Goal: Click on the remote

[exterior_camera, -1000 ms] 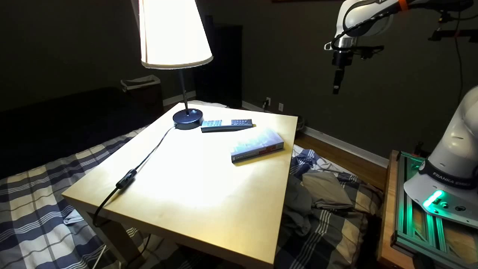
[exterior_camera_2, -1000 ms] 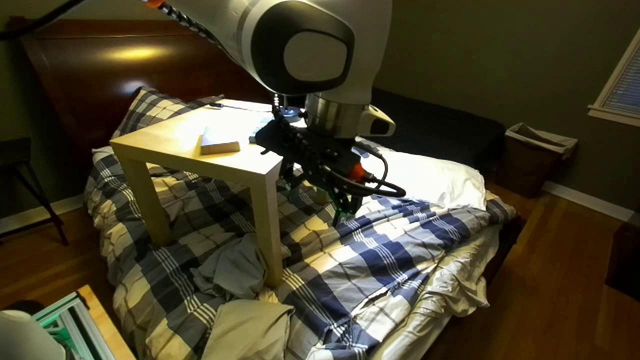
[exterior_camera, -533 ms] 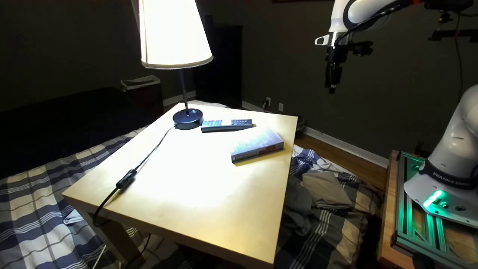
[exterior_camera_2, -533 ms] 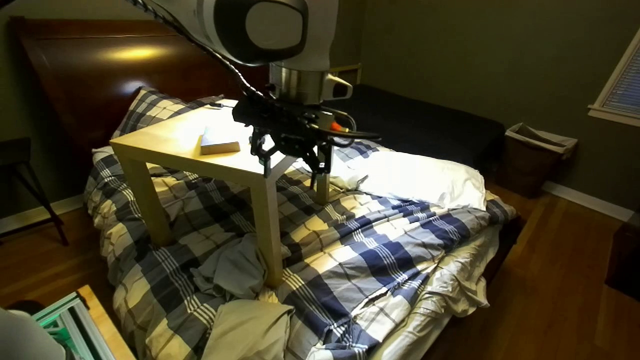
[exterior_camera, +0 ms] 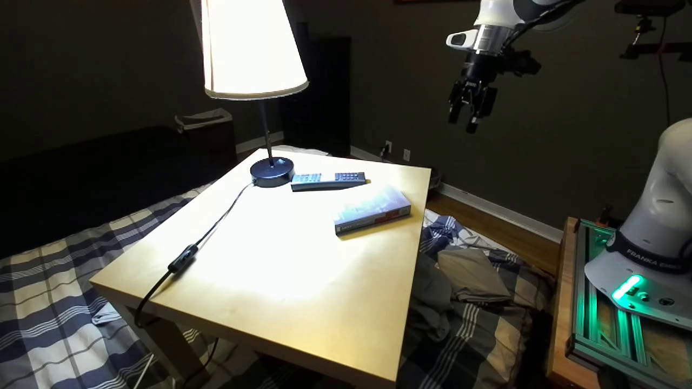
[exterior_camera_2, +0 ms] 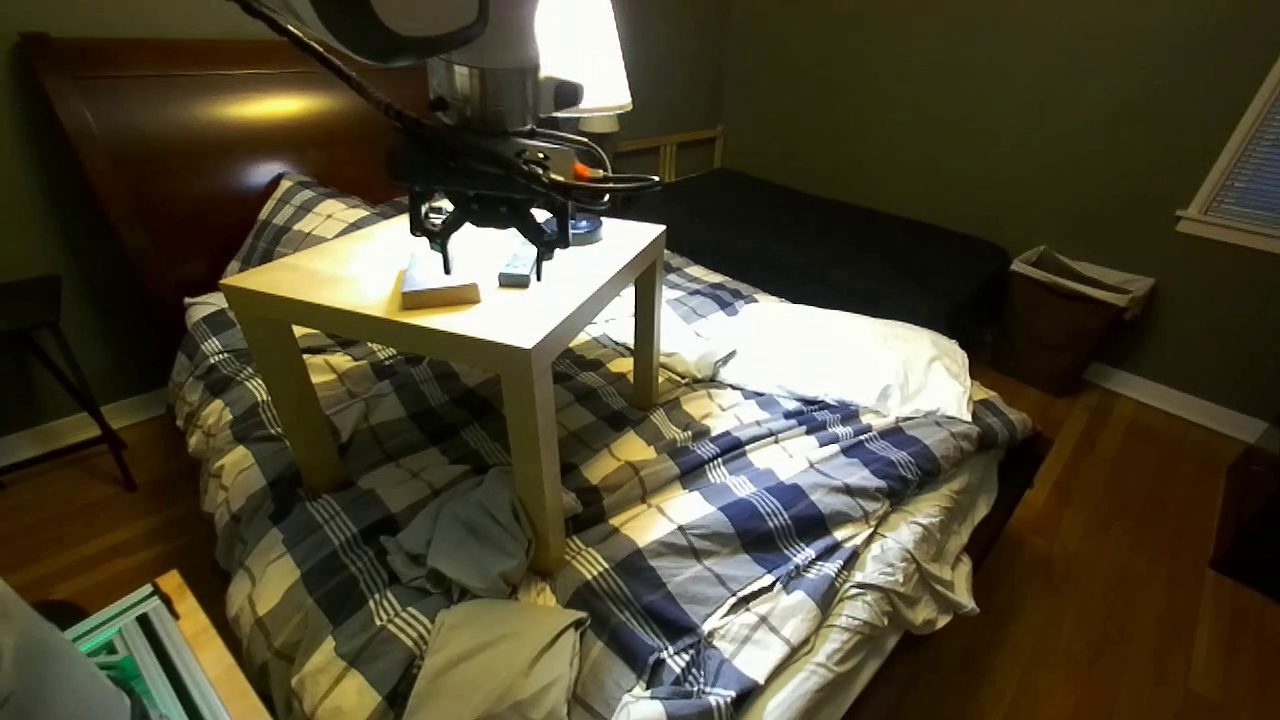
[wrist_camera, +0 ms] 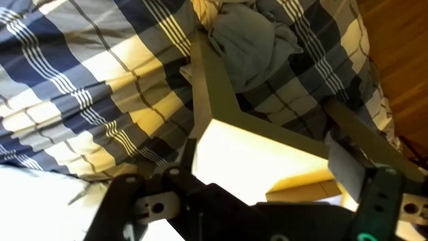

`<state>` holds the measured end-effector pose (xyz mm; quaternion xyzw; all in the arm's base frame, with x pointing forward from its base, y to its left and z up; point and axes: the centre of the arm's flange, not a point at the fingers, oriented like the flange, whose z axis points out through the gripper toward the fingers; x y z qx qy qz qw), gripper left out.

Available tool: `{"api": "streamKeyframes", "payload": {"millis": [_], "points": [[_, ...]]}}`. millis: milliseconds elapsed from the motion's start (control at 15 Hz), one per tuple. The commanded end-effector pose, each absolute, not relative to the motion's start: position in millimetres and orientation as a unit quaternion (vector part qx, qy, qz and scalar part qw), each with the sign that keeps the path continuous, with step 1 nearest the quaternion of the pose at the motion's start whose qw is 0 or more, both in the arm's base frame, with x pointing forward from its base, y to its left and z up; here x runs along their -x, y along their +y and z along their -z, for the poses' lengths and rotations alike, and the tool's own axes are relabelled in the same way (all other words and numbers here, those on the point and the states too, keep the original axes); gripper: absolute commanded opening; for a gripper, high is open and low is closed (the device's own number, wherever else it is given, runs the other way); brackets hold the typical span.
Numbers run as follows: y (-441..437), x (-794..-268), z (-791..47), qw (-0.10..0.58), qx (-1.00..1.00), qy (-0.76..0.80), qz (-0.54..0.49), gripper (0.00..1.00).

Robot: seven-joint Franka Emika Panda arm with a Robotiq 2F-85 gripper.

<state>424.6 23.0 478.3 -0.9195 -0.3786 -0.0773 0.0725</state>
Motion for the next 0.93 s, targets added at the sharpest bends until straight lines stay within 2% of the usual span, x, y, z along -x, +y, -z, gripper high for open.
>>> {"api": "streamKeyframes", "payload": {"millis": [0, 533, 733, 867], "points": [[62.4, -424.8, -481.6, 0.107, 0.894, -0.417, 0.125, 1.0], [126.6, -470.9, -497.6, 0.173, 0.876, -0.353, 0.278, 1.0], [137.7, -491.4, -490.2, 0.166, 0.866, -0.312, 0.353, 1.0], [132.0, -477.0, -500.7, 0.157, 0.873, -0.315, 0.339, 1.0]]}}
